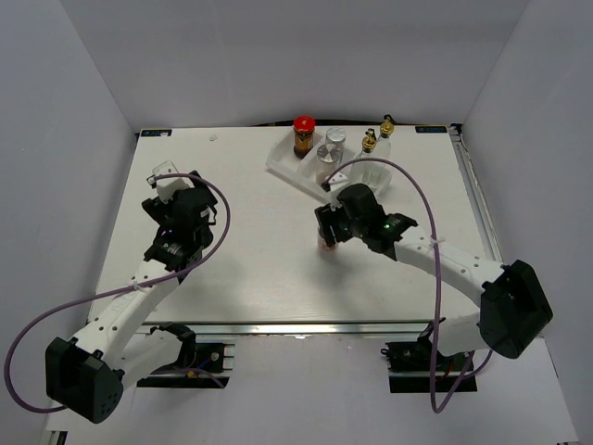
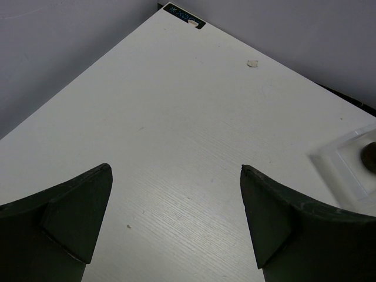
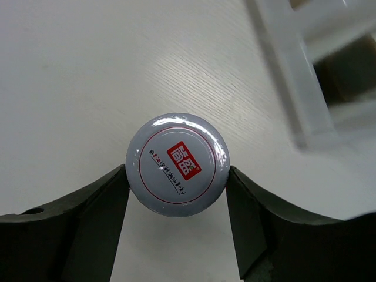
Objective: Organize the condiment bottles
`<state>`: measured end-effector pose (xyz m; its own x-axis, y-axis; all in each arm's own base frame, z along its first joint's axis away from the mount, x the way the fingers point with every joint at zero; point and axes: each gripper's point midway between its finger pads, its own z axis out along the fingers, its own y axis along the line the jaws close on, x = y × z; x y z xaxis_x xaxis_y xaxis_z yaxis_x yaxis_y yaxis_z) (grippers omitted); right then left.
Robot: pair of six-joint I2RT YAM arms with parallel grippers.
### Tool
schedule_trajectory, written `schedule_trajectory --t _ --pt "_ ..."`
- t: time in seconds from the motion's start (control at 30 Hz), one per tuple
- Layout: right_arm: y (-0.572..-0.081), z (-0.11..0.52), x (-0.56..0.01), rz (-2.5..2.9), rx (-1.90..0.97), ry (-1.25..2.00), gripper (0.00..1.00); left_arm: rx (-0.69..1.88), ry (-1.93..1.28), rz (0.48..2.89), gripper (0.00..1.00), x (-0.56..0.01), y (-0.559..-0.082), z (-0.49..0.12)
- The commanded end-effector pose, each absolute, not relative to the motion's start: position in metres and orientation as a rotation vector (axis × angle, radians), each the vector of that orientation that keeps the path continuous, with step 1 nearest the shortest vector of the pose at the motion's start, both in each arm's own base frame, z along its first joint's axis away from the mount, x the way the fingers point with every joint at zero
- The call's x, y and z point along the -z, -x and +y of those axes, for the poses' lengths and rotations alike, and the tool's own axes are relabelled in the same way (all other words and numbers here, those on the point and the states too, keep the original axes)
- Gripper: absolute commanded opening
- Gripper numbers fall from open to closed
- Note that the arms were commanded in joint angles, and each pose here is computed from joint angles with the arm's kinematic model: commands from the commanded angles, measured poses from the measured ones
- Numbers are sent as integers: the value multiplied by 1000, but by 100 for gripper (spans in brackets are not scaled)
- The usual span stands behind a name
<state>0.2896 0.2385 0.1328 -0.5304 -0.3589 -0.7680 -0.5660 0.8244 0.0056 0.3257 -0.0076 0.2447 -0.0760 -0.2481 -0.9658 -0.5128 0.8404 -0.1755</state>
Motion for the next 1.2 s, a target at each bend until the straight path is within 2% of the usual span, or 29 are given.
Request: schedule_trajectory --t 0.0,0.07,0.1,0.17,0.2,0.23,0.33,0.4,0.47,0.53,0.57,0.6,0.67,0.7,0.87,1.17 --pt "-326 297 -230 1867 -482 702 0 -232 630 1631 98 -251 -322 -3" --pt "-337 318 -236 1843 -516 734 0 -234 631 1637 98 -249 -323 -3" --pt "-347 328 -260 1780 -516 739 0 -240 633 1639 98 -247 -323 -2" --pt "-365 346 -258 1769 -505 762 0 -251 644 1639 98 -246 -322 1" --pt "-378 355 -284 1709 -503 748 0 -252 648 1638 98 -245 -322 2" --pt "-389 364 -273 1723 -489 759 0 -251 648 1639 98 -245 -322 2" --pt "-424 384 -293 1651 -440 721 0 -241 648 1642 98 -243 -323 1" --pt "-449 392 -285 1638 -385 689 0 -248 648 1647 98 -241 -324 2" --pt "-472 394 -308 1581 -332 627 0 -255 649 1649 98 -241 -323 3" --pt "-498 397 -290 1599 -277 598 0 -261 655 1647 98 -240 -322 5" --pt "-511 396 -312 1555 -265 569 0 -261 656 1644 98 -240 -322 5" --pt "-524 398 -295 1570 -238 560 0 -259 658 1642 98 -241 -322 5" --pt "-541 397 -313 1528 -231 526 0 -261 658 1643 98 -240 -322 6" --pt "-554 394 -298 1545 -213 519 0 -264 658 1645 98 -240 -322 6" --pt "-580 380 -295 1536 -211 480 0 -270 662 1644 98 -239 -323 8" --pt "-589 378 -240 1616 -219 508 0 -278 654 1665 98 -233 -328 5"
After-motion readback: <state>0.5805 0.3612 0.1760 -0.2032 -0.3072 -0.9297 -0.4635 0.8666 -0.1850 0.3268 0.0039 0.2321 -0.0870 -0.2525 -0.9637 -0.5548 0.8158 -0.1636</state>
